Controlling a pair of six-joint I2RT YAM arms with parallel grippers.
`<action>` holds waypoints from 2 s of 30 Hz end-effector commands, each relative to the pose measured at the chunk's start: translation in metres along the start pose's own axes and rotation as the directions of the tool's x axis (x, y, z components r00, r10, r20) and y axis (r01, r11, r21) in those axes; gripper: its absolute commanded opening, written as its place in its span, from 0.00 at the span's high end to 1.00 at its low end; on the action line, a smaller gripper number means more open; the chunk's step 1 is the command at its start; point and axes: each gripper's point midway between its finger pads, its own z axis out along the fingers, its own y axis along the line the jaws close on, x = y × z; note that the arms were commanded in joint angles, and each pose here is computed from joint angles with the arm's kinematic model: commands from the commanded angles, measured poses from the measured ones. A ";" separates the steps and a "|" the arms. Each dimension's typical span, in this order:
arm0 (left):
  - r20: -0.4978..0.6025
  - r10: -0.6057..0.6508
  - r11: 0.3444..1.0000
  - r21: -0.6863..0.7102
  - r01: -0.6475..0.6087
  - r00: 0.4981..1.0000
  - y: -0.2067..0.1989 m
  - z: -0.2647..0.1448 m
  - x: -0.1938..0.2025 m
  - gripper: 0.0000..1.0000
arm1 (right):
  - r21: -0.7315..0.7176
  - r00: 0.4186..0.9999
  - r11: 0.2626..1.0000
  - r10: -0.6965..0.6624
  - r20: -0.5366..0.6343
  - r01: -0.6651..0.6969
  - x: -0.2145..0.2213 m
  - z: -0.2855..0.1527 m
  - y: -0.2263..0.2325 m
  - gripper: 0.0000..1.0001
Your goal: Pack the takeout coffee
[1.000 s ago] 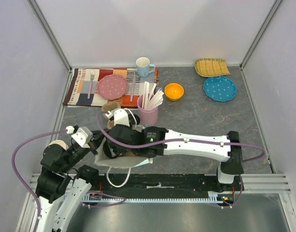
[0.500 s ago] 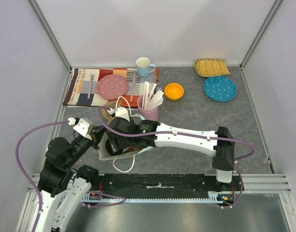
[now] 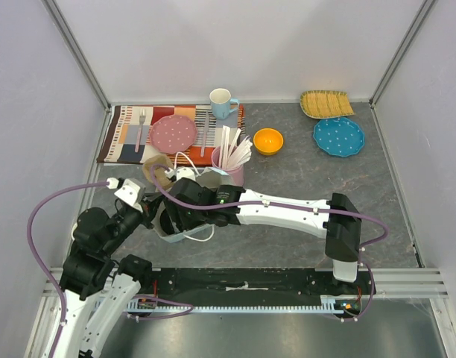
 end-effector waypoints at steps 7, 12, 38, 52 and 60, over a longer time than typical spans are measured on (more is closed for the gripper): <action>-0.020 -0.076 0.994 0.071 0.077 0.997 -0.015 0.002 0.003 0.98 | -0.045 0.998 0.998 0.047 -0.044 -0.049 0.013 0.019 -0.006 0.59; -0.018 -0.073 0.995 0.067 0.074 0.997 -0.014 0.002 0.001 0.98 | -0.047 0.998 0.997 0.056 -0.036 -0.058 0.012 0.008 -0.009 0.83; -0.016 -0.062 0.997 0.041 0.062 0.998 -0.009 0.003 -0.006 0.98 | -0.300 0.964 0.925 0.260 0.057 -0.232 -0.030 -0.097 -0.003 1.00; -0.063 -0.089 0.995 0.048 0.092 0.994 -0.008 0.018 -0.010 0.71 | -0.383 0.897 0.842 0.437 0.069 -0.381 -0.044 -0.125 -0.016 1.00; -0.029 -0.087 0.994 0.057 0.089 0.996 -0.008 0.015 -0.042 0.39 | -0.331 0.851 0.825 0.514 0.107 -0.457 -0.052 -0.123 -0.036 1.00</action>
